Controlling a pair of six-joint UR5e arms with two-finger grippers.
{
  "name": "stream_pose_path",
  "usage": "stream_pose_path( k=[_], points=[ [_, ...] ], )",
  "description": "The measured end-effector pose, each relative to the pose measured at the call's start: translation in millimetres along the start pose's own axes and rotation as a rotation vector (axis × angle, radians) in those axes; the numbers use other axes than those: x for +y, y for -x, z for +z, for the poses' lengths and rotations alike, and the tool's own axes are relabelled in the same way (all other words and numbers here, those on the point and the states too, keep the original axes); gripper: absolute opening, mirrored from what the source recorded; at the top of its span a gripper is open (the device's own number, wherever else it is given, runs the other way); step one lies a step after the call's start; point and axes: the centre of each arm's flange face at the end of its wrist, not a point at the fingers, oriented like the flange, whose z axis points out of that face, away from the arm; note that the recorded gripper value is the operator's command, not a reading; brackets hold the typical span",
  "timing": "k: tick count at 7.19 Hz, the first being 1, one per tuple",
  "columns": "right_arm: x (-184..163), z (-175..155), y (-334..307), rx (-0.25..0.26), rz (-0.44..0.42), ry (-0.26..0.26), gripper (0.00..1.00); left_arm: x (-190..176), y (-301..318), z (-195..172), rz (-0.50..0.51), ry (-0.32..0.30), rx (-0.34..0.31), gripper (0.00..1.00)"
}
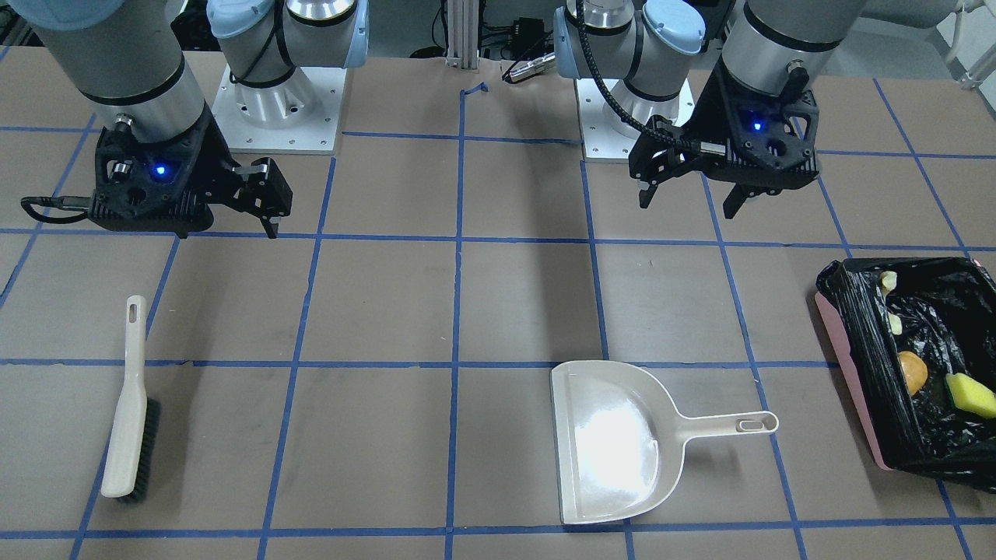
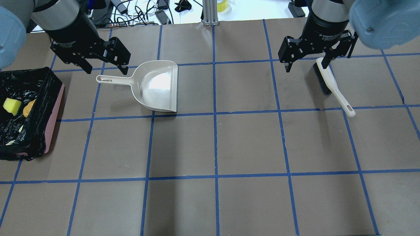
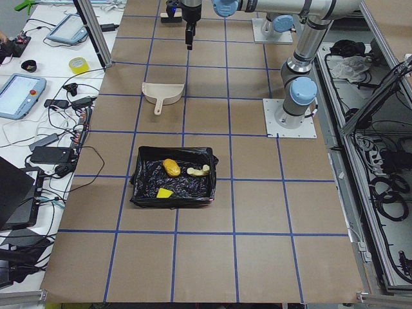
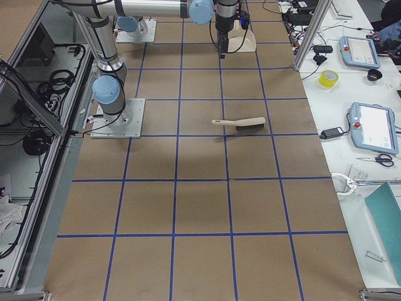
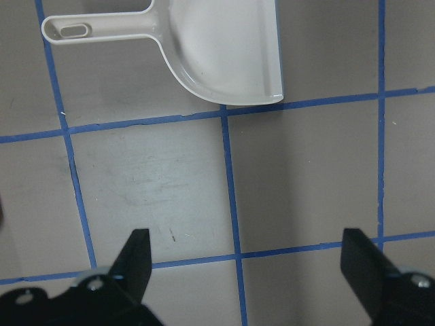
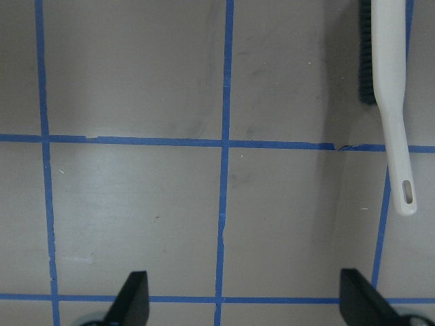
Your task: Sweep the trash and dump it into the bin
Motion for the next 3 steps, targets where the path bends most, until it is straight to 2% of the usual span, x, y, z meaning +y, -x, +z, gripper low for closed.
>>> stream_pose_path(
  k=[3],
  points=[
    [-0.3, -7.2, -1.6, 0.008, 0.000, -0.040, 1.00, -3.1, 0.6, 4.6, 0.001, 0.005, 0.000, 1.00]
  ],
)
